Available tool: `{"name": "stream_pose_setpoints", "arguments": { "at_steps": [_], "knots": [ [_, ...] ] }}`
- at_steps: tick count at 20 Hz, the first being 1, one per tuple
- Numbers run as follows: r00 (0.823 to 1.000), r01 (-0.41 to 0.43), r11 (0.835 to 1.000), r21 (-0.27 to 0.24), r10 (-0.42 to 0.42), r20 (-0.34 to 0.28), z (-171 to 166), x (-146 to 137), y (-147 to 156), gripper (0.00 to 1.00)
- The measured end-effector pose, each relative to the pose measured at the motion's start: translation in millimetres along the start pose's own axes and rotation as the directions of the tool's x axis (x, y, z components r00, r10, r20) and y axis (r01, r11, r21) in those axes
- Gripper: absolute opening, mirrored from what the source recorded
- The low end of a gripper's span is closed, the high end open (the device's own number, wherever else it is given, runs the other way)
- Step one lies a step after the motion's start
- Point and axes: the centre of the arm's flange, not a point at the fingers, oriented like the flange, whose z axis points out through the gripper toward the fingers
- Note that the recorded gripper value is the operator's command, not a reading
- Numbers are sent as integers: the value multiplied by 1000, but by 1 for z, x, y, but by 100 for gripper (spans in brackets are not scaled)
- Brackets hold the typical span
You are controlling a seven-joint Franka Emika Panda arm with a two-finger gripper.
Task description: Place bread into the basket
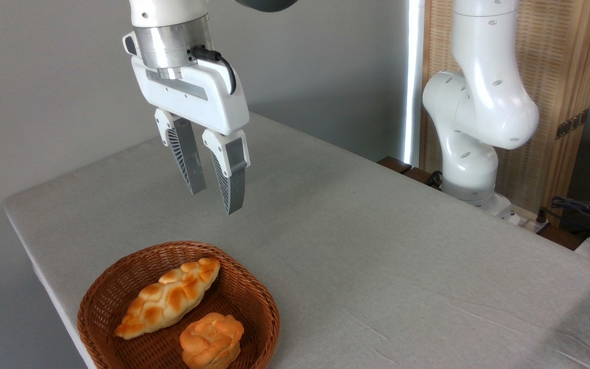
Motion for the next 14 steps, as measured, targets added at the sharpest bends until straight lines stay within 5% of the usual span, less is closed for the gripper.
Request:
{"name": "stream_pose_setpoints", "arguments": {
  "at_steps": [14],
  "knots": [
    [1000, -10, 1000, 5, 10, -3, -38, -14, -5, 100]
  ]
}}
